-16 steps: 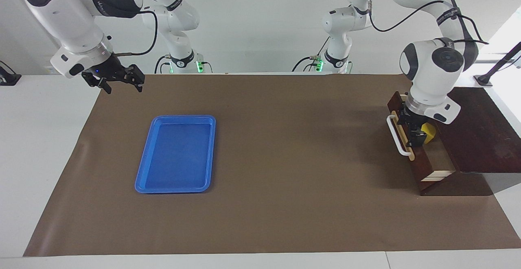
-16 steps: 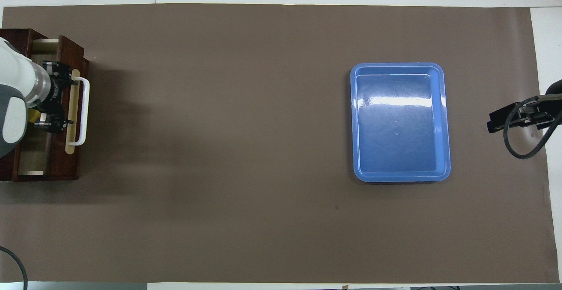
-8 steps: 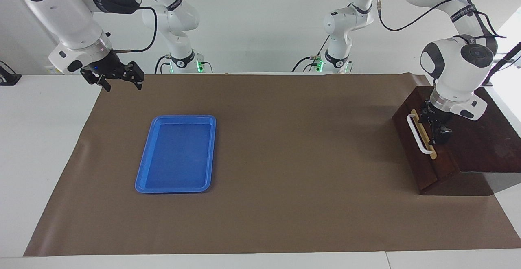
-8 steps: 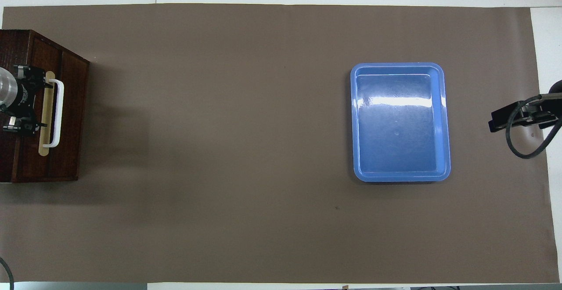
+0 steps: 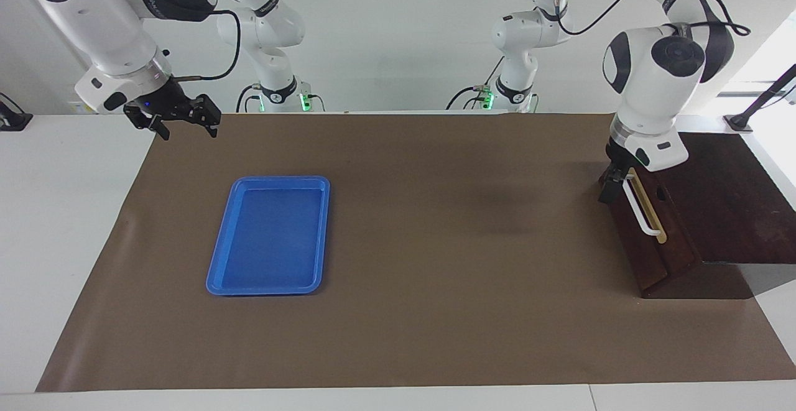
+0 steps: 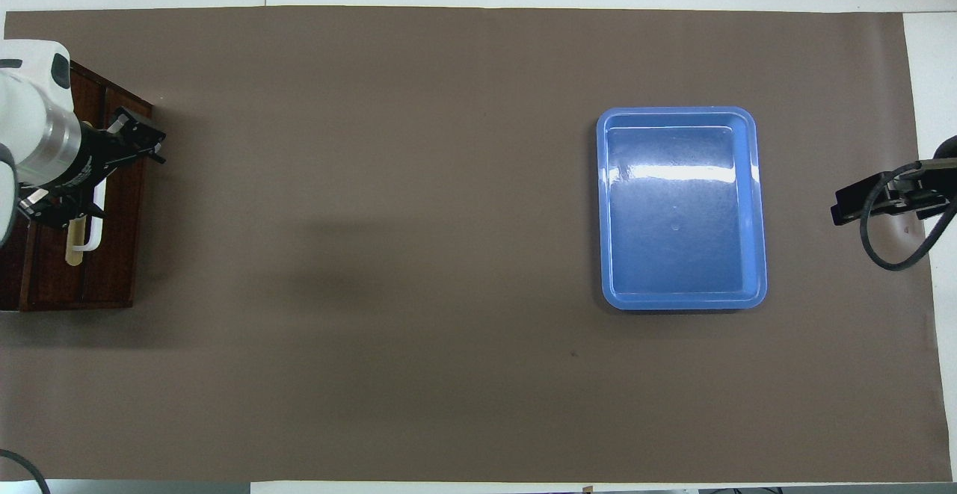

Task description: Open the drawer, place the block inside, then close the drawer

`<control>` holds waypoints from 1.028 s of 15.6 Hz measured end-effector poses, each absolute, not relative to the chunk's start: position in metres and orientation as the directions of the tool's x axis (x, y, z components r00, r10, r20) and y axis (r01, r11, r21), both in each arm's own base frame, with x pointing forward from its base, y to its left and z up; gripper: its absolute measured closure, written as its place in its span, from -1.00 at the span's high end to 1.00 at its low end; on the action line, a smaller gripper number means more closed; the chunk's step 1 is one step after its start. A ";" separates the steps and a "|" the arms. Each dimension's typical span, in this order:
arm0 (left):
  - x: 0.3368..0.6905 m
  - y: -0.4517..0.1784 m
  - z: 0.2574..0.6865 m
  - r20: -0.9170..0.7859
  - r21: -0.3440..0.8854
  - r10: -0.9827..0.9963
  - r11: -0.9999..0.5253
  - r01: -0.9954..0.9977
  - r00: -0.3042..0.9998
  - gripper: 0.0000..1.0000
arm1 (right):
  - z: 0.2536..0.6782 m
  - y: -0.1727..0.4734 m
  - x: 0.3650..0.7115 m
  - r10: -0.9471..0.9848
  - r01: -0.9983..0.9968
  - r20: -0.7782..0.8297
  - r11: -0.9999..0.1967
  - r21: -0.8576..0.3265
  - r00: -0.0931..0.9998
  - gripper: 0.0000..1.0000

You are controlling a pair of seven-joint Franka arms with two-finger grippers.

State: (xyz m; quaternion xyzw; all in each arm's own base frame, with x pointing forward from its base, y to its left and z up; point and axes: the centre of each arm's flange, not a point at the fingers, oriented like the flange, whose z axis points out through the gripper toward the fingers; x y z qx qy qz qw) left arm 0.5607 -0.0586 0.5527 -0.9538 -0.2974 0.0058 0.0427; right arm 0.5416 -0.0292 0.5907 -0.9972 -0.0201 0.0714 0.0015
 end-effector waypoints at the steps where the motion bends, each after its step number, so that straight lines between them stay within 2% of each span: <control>1: 0.554 -0.058 0.565 -0.017 -0.080 0.489 -0.870 0.486 0.872 1.00 | 0.591 -0.029 0.542 0.040 0.040 -0.142 -0.999 -0.006 0.989 1.00; 4: 0.546 -0.063 0.573 -0.067 -0.069 0.276 -0.960 0.272 0.959 1.00 | 0.591 -0.029 0.542 0.040 0.040 -0.141 -0.999 -0.006 0.989 1.00; 7: 0.542 -0.066 0.569 -0.106 -0.065 0.155 -0.987 0.148 0.982 1.00 | 0.592 -0.029 0.542 0.041 0.040 -0.140 -0.999 -0.006 0.989 1.00; 16: 0.539 -0.077 0.581 -0.120 -0.035 0.024 -0.999 0.019 0.992 1.00 | 0.593 -0.029 0.542 0.040 0.040 -0.138 -0.999 -0.005 0.990 1.00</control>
